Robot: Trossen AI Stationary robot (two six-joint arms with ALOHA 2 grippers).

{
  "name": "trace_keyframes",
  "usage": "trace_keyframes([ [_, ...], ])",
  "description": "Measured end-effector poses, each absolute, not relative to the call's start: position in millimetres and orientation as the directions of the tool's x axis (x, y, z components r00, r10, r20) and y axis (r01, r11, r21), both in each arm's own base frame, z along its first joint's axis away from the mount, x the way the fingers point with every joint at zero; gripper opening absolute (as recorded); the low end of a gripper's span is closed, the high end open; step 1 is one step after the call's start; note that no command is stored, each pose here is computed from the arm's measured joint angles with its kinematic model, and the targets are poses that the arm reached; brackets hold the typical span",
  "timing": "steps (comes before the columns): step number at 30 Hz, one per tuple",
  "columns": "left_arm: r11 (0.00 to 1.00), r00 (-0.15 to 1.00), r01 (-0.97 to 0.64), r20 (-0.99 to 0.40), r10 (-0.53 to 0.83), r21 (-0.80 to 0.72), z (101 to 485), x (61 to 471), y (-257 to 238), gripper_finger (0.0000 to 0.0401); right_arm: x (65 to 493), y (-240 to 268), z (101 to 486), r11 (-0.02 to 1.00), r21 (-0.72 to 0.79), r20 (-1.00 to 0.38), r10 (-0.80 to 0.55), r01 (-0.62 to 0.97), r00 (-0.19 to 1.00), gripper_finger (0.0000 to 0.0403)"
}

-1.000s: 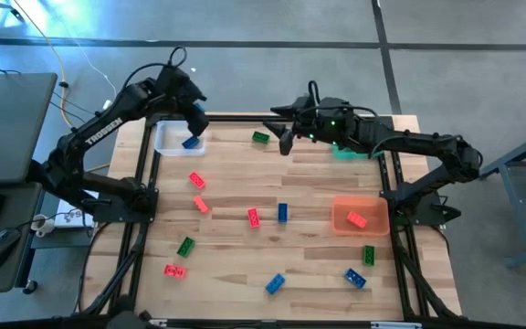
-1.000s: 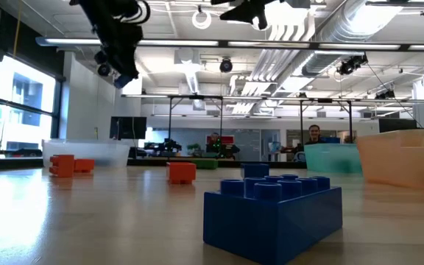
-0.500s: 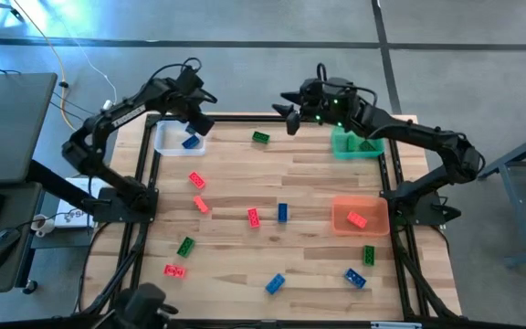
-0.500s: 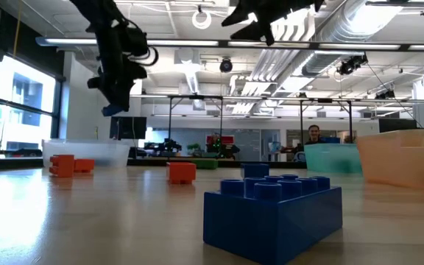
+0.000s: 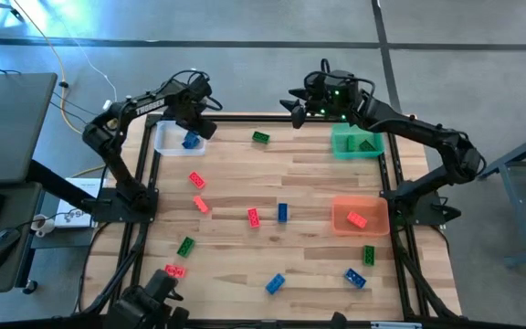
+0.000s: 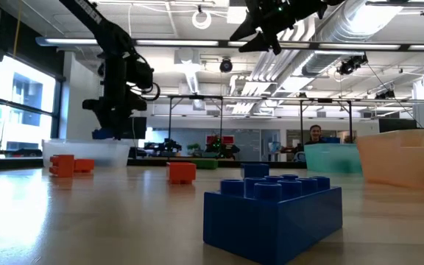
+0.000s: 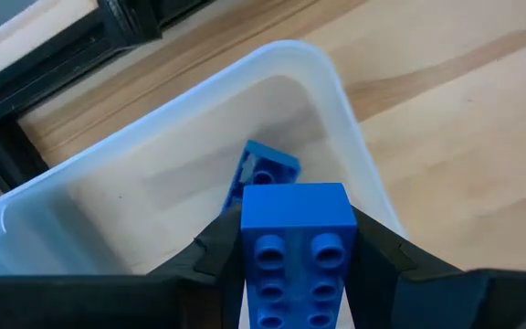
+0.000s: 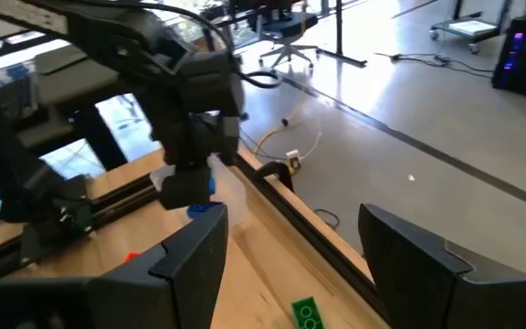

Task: Sort & place blocks by color
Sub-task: Put the blue game piece into the transparent bin, then put the green game piece into the green bin

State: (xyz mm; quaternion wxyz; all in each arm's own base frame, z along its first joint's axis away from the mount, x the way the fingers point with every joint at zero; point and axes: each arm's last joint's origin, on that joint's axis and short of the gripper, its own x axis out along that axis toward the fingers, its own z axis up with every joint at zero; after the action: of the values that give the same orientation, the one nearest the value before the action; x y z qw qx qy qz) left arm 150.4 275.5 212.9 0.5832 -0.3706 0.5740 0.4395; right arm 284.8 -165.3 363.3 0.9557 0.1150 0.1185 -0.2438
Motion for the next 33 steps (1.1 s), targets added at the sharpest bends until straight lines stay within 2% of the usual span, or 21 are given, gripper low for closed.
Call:
trace_keyframes([
  [10, 0.330, -0.083, -0.939, -0.995, 0.048, 0.095, 197.5, 148.7, 282.4, 0.0125, 284.1, -166.6, 363.3, 0.864, 0.164, -0.282, -0.422, 0.477, 0.861, 0.0234],
  [23, 0.356, -0.091, -0.929, -0.995, 0.031, 0.097, 196.1, 148.0, 281.9, 0.0224, 312.3, -178.5, 323.3, 0.872, 0.192, -0.391, -0.354, 0.451, 0.850, 0.0234],
  [28, 0.396, -0.089, -0.916, -0.996, -0.031, 0.070, 198.9, 145.5, 275.3, 0.0226, 324.0, -184.7, 308.2, 0.876, 0.199, -0.400, -0.336, 0.439, 0.853, 0.0234],
  [33, 0.414, -0.079, -0.908, -0.997, -0.005, 0.070, 213.2, 142.1, 269.1, 0.0223, 333.1, -190.0, 301.8, 0.882, 0.193, -0.361, -0.344, 0.430, 0.867, 0.0234],
])
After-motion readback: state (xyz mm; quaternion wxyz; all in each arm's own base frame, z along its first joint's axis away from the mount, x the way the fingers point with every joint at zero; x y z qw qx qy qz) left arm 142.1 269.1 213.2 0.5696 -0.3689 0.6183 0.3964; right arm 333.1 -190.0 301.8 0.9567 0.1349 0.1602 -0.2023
